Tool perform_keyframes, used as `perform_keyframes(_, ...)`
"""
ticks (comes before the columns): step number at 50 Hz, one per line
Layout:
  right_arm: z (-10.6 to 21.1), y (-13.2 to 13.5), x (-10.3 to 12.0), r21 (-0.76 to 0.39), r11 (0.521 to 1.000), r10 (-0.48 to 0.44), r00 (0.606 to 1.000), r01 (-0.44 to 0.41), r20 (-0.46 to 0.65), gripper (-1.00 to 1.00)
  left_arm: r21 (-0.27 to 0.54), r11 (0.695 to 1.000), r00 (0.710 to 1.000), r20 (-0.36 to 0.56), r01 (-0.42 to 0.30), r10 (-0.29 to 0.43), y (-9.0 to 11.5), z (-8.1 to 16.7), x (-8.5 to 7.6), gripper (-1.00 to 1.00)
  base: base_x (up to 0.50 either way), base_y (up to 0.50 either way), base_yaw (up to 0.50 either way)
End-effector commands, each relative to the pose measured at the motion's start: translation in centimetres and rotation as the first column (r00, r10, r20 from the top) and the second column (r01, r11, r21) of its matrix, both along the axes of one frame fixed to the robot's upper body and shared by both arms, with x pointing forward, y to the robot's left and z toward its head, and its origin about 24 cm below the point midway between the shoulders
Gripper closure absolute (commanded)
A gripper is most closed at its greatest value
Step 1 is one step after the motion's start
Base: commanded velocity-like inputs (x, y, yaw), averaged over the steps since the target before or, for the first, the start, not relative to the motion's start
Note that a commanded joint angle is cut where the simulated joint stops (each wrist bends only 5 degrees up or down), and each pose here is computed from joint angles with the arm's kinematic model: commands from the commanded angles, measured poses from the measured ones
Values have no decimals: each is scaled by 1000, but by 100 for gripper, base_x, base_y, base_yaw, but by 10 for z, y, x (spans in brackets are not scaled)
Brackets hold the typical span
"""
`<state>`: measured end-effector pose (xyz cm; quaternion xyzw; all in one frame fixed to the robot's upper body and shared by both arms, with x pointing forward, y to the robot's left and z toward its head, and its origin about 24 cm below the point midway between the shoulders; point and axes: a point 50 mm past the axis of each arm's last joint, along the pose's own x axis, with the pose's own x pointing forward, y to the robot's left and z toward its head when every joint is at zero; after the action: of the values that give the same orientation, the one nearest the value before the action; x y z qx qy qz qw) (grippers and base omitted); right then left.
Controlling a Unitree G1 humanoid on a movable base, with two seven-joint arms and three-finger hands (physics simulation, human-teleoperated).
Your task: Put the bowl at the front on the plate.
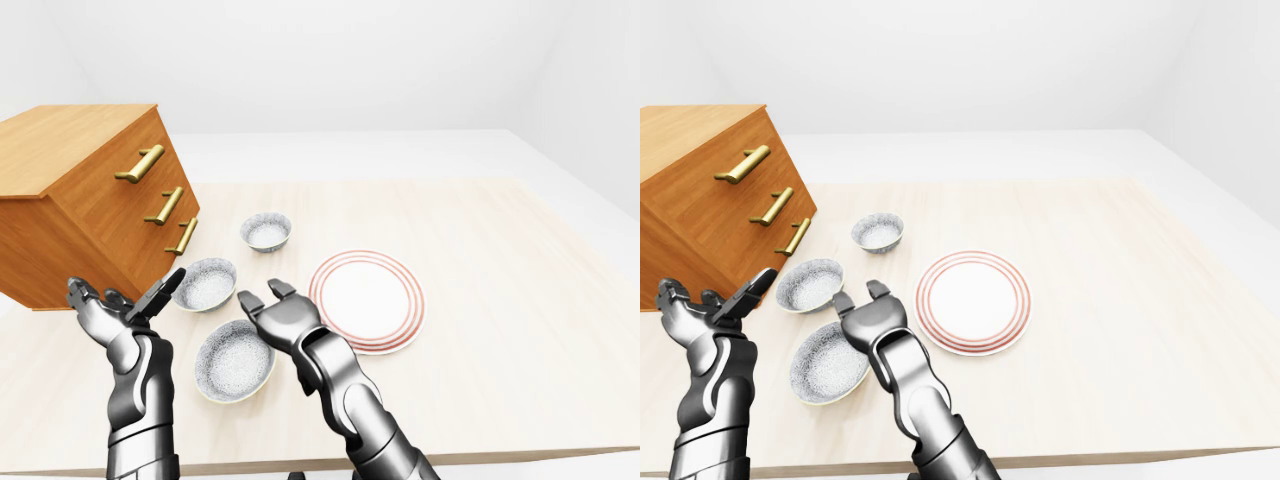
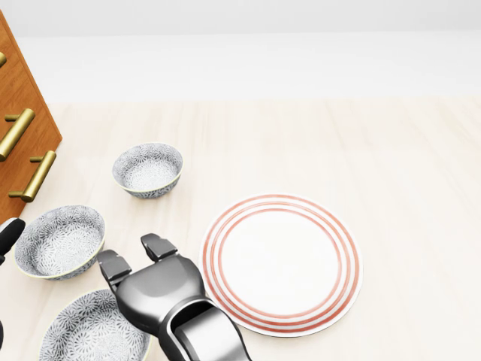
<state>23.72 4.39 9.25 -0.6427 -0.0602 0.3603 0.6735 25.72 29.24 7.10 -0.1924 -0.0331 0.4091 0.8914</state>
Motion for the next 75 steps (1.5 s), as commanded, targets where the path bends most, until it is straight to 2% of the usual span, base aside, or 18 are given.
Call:
perform_keyframes(1, -1, 0, 0, 0, 1000, 2, 1000, -2, -3, -100, 0, 1000, 1000, 0, 0, 0, 0, 0, 0, -100, 0, 0, 0)
perform_keyframes(5, -1, 0, 0, 0, 1000, 2, 1000, -2, -3, -100, 0, 1000, 1000, 0, 0, 0, 0, 0, 0, -100, 0, 0, 0)
perform_keyframes(7, 10, 6, -1, -5, 999, 41, 998, -41, 54, -100, 0, 1000, 1000, -1, -1, 1, 0, -1, 0, -100, 0, 0, 0)
perform_keyframes(9, 9, 6, 1, -9, 1000, 23, 999, -22, 47, -100, 0, 1000, 1000, 1, -1, 1, 0, 0, 0, -100, 0, 0, 0)
perform_keyframes(10, 7, 9, 1, -16, 998, 54, 998, -54, 40, -100, 1, 1000, 1000, 1, -1, 1, 0, 0, 0, -100, 0, 0, 0)
perform_keyframes(13, 1, 12, 2, -14, 997, 71, 997, -71, 0, -100, -2, 1000, 1000, 1, -1, 1, 0, 0, -1, -100, 0, 0, 0)
perform_keyframes(20, 11, 23, 3, -52, 992, 119, 991, -116, 59, -100, -4, 1000, 1000, 3, 2, -2, 0, 1, -1, -100, 0, 0, 0)
perform_keyframes(28, 5, 28, -7, -84, 987, 144, 988, -139, 60, -100, -4, 1000, 1000, 5, 2, -2, 0, 1, -1, -100, 0, 0, 0)
perform_keyframes(30, 3, 28, -9, -84, 987, 143, 988, -138, 51, -100, -4, 1000, 1000, 4, 0, 0, 0, 1, -1, -100, 0, 0, 0)
perform_keyframes(31, -1, 26, -8, -94, 990, 111, 993, -106, 41, -100, -5, 1000, 1000, 4, -2, 2, 0, 0, -1, -100, 0, 0, 0)
perform_keyframes(34, -1, 32, -13, -110, 983, 155, 987, -149, 46, -100, -5, 1000, 1000, 4, 3, -3, 0, 2, -1, -100, 0, 0, 0)
perform_keyframes(35, -4, 30, -11, -126, 984, 131, 990, -125, 44, -100, -5, 1000, 1000, 3, 1, -1, 0, 1, -1, -100, 0, 0, 0)
perform_keyframes(38, -5, 35, -12, -140, 976, 176, 983, -168, 45, -100, -5, 1000, 1000, 4, 1, -1, 0, 1, -1, -100, 0, 0, 0)
perform_keyframes(43, -19, 36, -14, -165, 969, 184, 983, -183, -10, -100, -6, 1000, 1000, 1, -4, 4, 0, -1, 0, -100, 0, 0, 0)
perform_keyframes(51, -21, 46, -24, -187, 946, 269, 963, -265, -5, -100, -5, 1000, 1000, 3, 4, -4, 0, 2, -1, -100, 0, 0, 0)
perform_keyframes(58, -26, 49, -29, -208, 933, 298, 954, -295, -19, -100, -6, 1000, 1000, 5, 0, 0, 0, 1, -1, -100, 0, 0, 0)
perform_keyframes(69, -36, 53, -44, -173, 934, 303, 950, -312, -76, -100, -7, 1000, 1000, 5, -1, 2, 0, 1, -1, -100, 0, 0, 0)
perform_keyframes(75, -40, 52, -45, -161, 944, 273, 956, -288, -108, -100, -6, 1000, 1000, 5, -5, 5, 0, 0, 0, -100, 0, 0, 0)
